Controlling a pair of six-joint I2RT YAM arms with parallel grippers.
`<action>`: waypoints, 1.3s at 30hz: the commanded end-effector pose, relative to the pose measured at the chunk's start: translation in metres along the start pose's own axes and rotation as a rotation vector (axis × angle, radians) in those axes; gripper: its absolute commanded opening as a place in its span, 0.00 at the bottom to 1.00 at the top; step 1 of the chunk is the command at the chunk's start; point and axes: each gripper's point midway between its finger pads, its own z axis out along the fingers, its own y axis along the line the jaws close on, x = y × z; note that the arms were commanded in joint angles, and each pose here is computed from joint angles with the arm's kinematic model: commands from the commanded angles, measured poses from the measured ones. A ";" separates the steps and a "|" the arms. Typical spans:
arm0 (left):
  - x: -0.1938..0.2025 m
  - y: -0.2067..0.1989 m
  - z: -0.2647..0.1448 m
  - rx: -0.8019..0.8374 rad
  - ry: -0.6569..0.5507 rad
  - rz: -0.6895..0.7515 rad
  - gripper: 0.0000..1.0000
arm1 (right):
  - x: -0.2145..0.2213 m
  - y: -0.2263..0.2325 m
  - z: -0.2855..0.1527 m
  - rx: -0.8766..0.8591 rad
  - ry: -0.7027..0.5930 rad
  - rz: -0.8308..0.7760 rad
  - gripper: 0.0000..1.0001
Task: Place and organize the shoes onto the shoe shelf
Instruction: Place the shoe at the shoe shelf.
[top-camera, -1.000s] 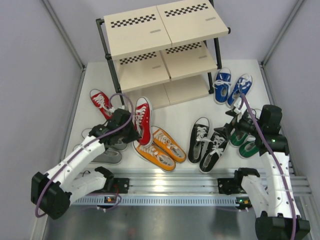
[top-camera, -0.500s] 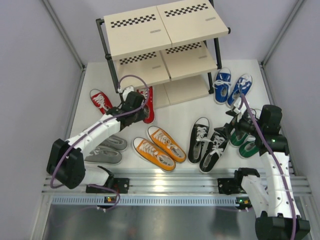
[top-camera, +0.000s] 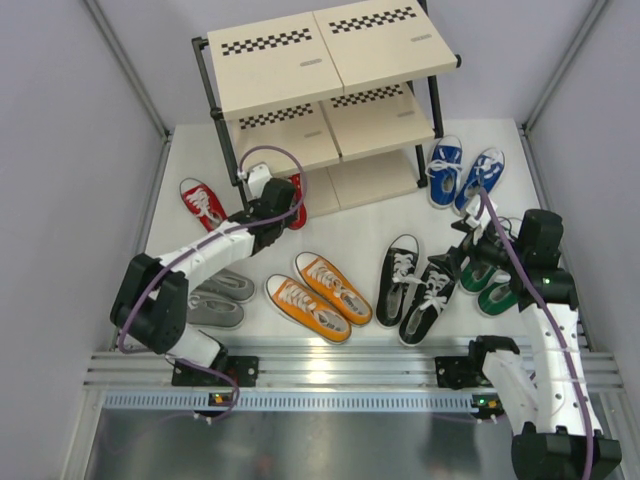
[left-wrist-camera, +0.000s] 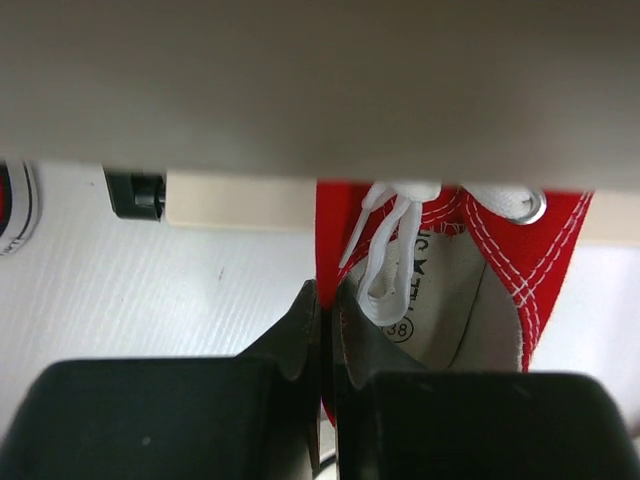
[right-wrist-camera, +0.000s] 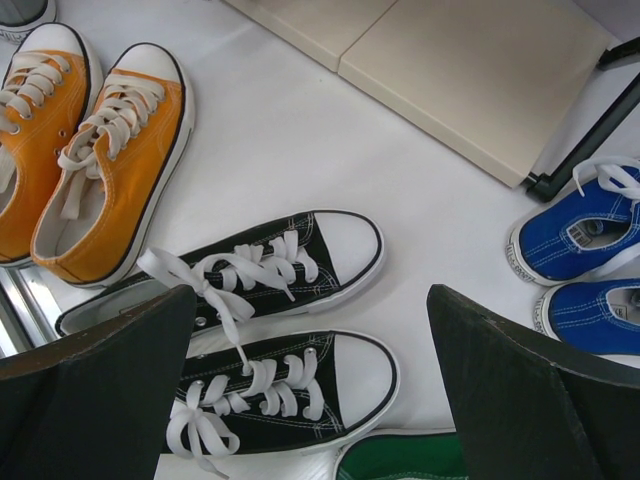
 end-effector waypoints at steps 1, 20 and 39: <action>-0.051 -0.020 0.004 0.033 -0.183 -0.108 0.00 | -0.003 0.002 0.003 -0.019 -0.013 -0.042 0.99; -0.035 0.008 0.037 -0.088 -0.158 -0.050 0.00 | -0.002 0.003 0.004 -0.023 -0.010 -0.045 1.00; -0.026 0.008 0.040 -0.079 -0.113 -0.029 0.43 | -0.002 0.003 0.003 -0.024 -0.011 -0.054 0.99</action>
